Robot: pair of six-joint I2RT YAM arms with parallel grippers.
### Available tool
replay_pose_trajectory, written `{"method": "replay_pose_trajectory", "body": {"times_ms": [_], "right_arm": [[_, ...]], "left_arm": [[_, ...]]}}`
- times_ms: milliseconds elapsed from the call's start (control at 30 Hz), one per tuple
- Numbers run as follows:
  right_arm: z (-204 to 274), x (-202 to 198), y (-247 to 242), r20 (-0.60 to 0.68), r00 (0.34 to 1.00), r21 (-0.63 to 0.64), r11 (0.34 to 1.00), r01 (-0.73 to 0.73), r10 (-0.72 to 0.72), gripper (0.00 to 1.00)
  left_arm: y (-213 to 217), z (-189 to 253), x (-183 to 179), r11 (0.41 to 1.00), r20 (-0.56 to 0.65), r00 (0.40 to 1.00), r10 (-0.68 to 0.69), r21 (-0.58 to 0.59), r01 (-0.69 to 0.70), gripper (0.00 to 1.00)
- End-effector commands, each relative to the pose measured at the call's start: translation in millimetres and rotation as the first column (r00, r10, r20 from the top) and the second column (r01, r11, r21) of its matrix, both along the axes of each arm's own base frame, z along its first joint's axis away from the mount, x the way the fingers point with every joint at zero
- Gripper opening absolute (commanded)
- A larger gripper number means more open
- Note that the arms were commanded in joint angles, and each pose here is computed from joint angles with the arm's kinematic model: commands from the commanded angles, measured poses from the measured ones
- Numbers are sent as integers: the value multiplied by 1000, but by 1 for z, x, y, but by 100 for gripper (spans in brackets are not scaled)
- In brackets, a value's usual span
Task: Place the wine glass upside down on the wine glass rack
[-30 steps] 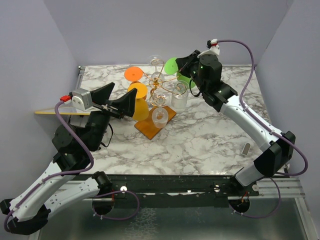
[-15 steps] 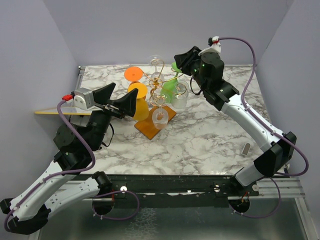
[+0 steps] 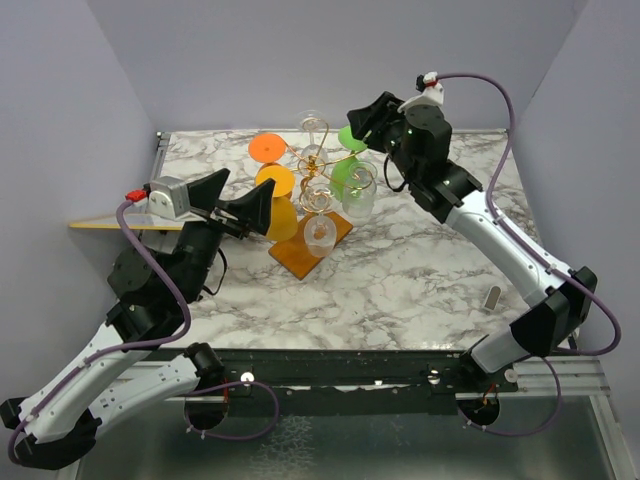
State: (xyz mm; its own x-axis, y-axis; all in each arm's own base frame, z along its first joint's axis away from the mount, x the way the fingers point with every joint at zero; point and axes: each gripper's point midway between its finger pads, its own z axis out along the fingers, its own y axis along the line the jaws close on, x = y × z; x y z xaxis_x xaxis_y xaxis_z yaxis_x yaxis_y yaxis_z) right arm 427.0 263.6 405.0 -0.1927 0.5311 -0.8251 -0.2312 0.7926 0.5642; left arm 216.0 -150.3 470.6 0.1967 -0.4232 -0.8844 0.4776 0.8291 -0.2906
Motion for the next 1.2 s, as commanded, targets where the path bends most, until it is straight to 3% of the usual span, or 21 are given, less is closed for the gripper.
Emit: {"method": "replay_pose_trajectory", "body": {"times_ms": [0, 267, 400, 533, 867, 1167], "right_arm": [[8, -18, -19, 32, 999, -46, 999, 12, -10, 58], [9, -60, -53, 76, 997, -173, 985, 8, 5, 59], [8, -93, -83, 74, 997, -266, 964, 20, 0, 60], [-3, -125, -126, 11, 995, -317, 943, 99, -101, 62], [-7, -207, -231, -6, 928, -270, 895, 356, -372, 68], [-1, -237, -268, 1, 894, -314, 849, 426, -448, 71]], "left_arm": [[6, -2, -2, 1000, -16, 1000, 16, -2, -16, 99], [15, -10, -6, 993, -63, 997, 37, 111, -30, 99], [40, -17, -8, 983, -122, 984, 128, 147, -110, 99], [71, -24, -13, 962, -164, 958, 236, 176, -207, 99], [136, -29, -43, 924, -251, 894, 371, 193, -329, 99], [171, -41, -68, 906, -369, 829, 420, 224, -359, 99]]}}
